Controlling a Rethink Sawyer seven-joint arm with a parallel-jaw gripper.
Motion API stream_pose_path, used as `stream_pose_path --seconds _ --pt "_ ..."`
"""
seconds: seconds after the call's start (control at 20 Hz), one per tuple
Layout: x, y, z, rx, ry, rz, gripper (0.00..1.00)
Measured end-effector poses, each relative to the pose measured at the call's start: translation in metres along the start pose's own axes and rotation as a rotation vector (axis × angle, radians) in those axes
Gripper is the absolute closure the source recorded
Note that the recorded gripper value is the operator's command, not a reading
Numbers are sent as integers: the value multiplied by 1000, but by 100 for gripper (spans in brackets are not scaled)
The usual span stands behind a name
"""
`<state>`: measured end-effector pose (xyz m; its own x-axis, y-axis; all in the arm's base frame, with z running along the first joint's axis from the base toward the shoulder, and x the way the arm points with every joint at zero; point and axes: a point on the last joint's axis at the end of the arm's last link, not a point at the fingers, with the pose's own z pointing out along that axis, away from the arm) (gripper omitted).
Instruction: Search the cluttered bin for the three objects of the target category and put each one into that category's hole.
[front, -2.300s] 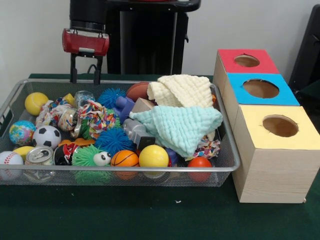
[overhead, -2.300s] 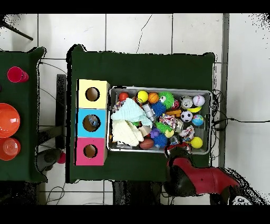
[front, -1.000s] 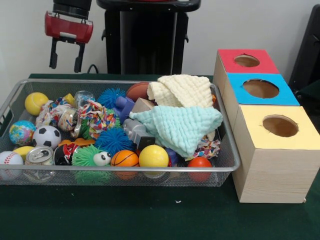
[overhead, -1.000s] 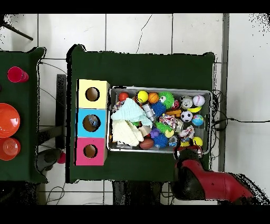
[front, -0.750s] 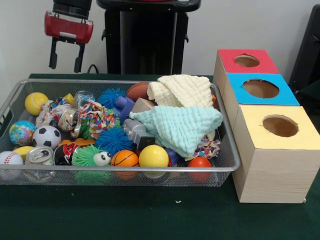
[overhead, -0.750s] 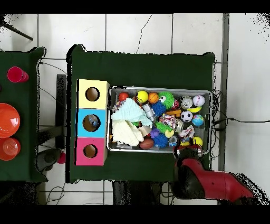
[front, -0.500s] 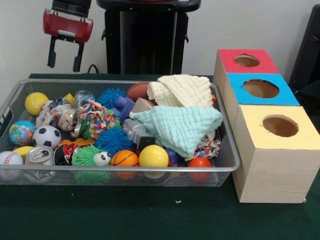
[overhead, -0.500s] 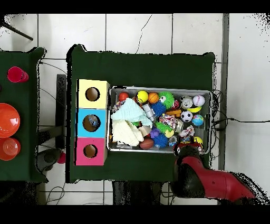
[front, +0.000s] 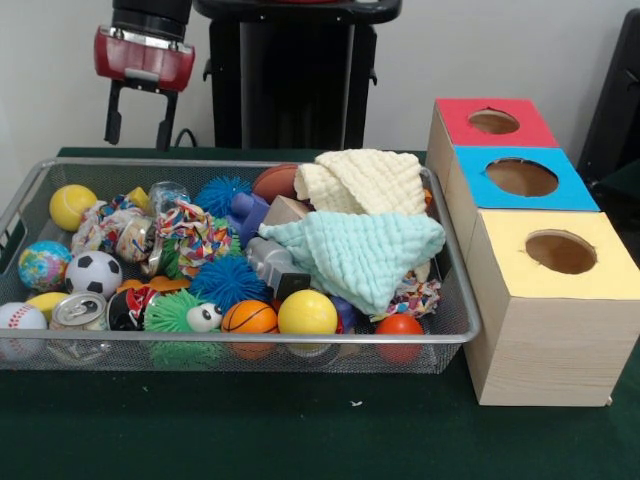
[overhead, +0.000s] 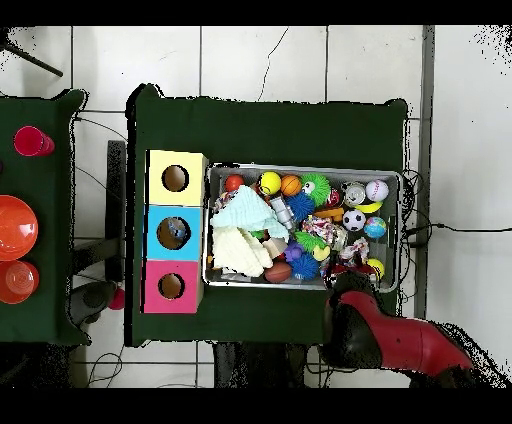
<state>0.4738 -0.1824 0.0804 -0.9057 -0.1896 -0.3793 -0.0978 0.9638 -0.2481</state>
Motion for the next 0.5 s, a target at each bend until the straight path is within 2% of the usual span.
stream_pose_path --seconds 0.25,0.5 --pt "-10 13 3 -11 2 21 0" --pt "-27 35 3 -23 -5 26 0"
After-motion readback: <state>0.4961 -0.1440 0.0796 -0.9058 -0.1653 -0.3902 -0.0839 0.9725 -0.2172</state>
